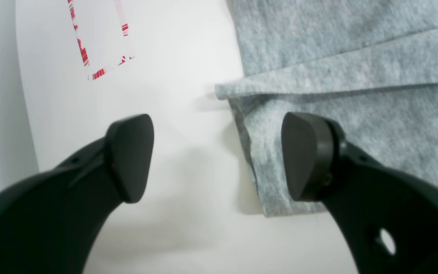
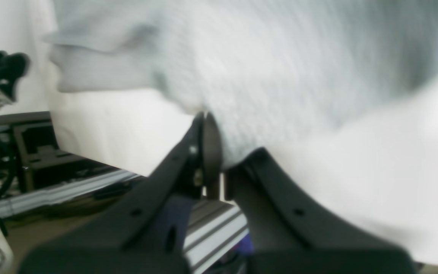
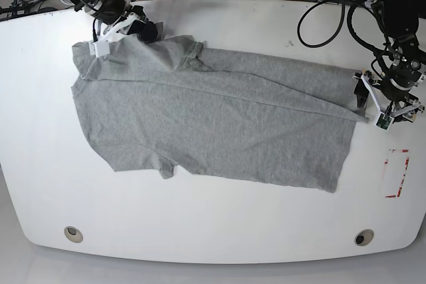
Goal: Fold the T-shirt properly
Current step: 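Regrasp the shirt edge near each gripper and pull it taut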
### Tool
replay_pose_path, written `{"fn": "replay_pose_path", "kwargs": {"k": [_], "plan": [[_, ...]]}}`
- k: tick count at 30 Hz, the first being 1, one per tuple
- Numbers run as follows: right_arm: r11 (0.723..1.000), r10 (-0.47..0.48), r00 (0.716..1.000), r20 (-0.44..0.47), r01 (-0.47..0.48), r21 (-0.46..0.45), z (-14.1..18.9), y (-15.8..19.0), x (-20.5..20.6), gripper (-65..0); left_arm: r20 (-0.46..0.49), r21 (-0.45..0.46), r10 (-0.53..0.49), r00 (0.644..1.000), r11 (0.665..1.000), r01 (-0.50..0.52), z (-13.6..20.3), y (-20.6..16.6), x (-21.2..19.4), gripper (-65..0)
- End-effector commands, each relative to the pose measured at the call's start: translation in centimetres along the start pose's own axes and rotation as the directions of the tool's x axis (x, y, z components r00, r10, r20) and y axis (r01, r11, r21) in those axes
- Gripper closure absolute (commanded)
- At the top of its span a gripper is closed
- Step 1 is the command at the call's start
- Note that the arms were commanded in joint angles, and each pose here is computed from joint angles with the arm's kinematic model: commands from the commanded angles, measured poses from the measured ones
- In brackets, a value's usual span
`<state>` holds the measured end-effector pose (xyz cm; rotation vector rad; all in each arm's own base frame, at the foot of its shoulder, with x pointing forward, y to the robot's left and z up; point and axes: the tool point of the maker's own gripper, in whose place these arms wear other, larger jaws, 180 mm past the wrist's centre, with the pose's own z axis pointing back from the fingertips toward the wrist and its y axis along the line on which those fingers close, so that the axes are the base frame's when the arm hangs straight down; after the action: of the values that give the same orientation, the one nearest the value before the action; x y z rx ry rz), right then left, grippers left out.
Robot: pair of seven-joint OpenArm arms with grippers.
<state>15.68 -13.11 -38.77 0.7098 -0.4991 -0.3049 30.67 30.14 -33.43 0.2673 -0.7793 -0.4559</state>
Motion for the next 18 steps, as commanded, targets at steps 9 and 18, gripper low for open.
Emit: {"fn": "replay_pose_path", "kwargs": {"k": [9, 18], "plan": [[0.982, 0.186, 0.978, 0.093, -0.188, 0.01, 2.3, 2.8, 4.1, 0.0, 0.026, 0.019, -0.015, 1.0, 1.0, 0.014, 0.4, 0.7, 0.7, -49.2], [0.95, 0.31, 0.938, 0.153, -0.313, -0.006, 2.4, 2.8, 9.8, 0.0, 0.022, 0.024, -0.012, 1.0, 1.0, 0.011, 0.4, 0.8, 0.6, -49.2]]}}
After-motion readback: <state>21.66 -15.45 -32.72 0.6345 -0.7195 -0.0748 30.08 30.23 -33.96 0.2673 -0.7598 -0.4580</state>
